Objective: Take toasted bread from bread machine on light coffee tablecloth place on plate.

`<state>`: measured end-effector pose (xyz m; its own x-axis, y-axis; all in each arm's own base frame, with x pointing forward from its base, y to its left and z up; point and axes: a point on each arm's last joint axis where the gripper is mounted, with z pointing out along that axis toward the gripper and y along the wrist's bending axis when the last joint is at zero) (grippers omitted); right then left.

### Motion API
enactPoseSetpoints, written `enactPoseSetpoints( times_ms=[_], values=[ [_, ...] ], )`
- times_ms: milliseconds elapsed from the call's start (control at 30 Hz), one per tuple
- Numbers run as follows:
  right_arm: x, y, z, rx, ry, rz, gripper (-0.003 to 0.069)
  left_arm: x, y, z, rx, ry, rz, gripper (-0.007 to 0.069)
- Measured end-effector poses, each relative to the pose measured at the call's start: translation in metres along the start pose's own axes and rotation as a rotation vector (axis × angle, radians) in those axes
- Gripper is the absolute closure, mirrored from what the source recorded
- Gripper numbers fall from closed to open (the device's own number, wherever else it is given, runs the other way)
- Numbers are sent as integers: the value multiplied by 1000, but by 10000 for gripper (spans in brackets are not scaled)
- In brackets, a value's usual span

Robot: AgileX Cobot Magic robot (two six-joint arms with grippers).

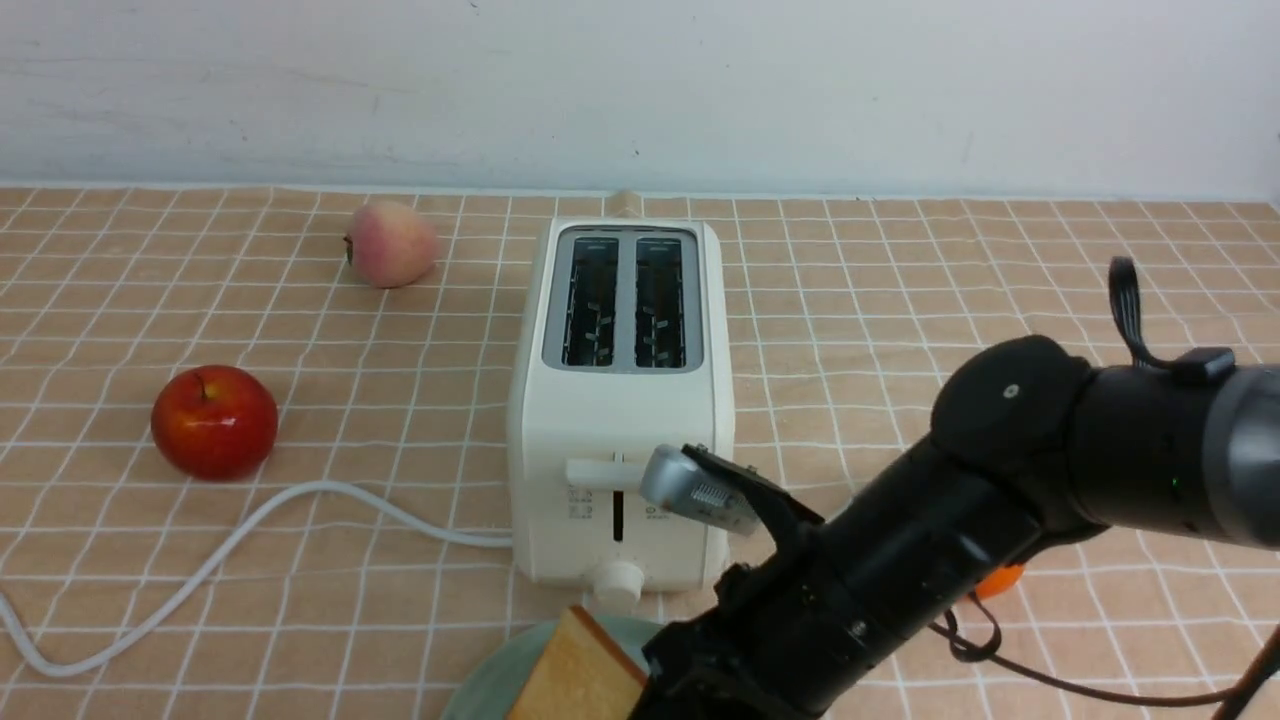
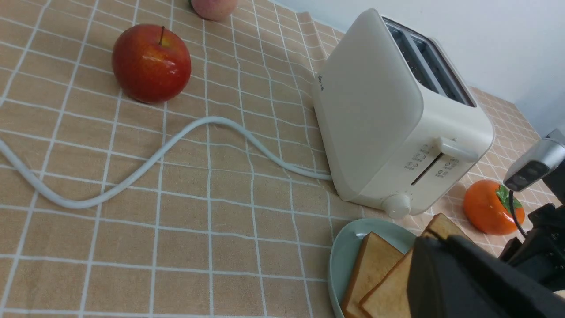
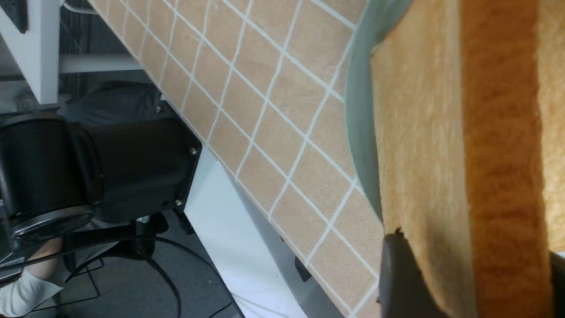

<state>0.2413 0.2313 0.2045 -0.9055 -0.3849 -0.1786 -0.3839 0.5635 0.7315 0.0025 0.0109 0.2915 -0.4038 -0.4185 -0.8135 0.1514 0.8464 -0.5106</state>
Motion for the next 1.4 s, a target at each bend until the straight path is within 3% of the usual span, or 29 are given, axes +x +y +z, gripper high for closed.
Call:
enactPoseSetpoints(
  times_ms=[167, 200, 300, 467, 500, 633, 700, 800, 867, 933, 1067, 1267, 1400],
  values=[
    [3, -7, -1, 94, 28, -52, 160, 0, 0, 0, 1, 1, -1, 639],
    [2, -6, -2, 94, 26, -54, 153, 0, 0, 0, 1, 1, -1, 639],
    [0, -3, -15, 199, 37, -132, 68, 0, 0, 0, 1, 1, -2, 639],
    [-10, 9, -49, 358, 0, -134, 62, 0, 0, 0, 2, 0, -2, 639],
    [-11, 14, -59, 383, -18, -122, 75, 0, 0, 0, 3, -2, -2, 639],
    [-3, 45, -113, 514, -133, -124, 256, -5, -4, 0, 44, -52, -2, 639],
    [7, 57, -128, 526, -179, -136, 349, -6, -6, 0, 63, -74, -2, 639],
    [38, 89, -166, 520, -317, -191, 572, -7, -8, 6, 113, -129, 2, 639],
    [64, 107, -191, 515, -444, -246, 657, -5, -8, 12, 137, -152, 5, 639],
    [82, 115, -205, 529, -531, -293, 673, -1, -7, 17, 150, -162, 8, 639],
    [163, 122, -242, 582, -882, -442, 676, 11, -4, 34, 190, -193, 15, 639],
    [247, 81, -237, 580, -1361, -567, 670, 21, 0, 45, 218, -211, 20, 639],
    [269, 54, -218, 617, -1523, -702, 667, 24, 2, 48, 218, -207, 22, 639]
  ],
)
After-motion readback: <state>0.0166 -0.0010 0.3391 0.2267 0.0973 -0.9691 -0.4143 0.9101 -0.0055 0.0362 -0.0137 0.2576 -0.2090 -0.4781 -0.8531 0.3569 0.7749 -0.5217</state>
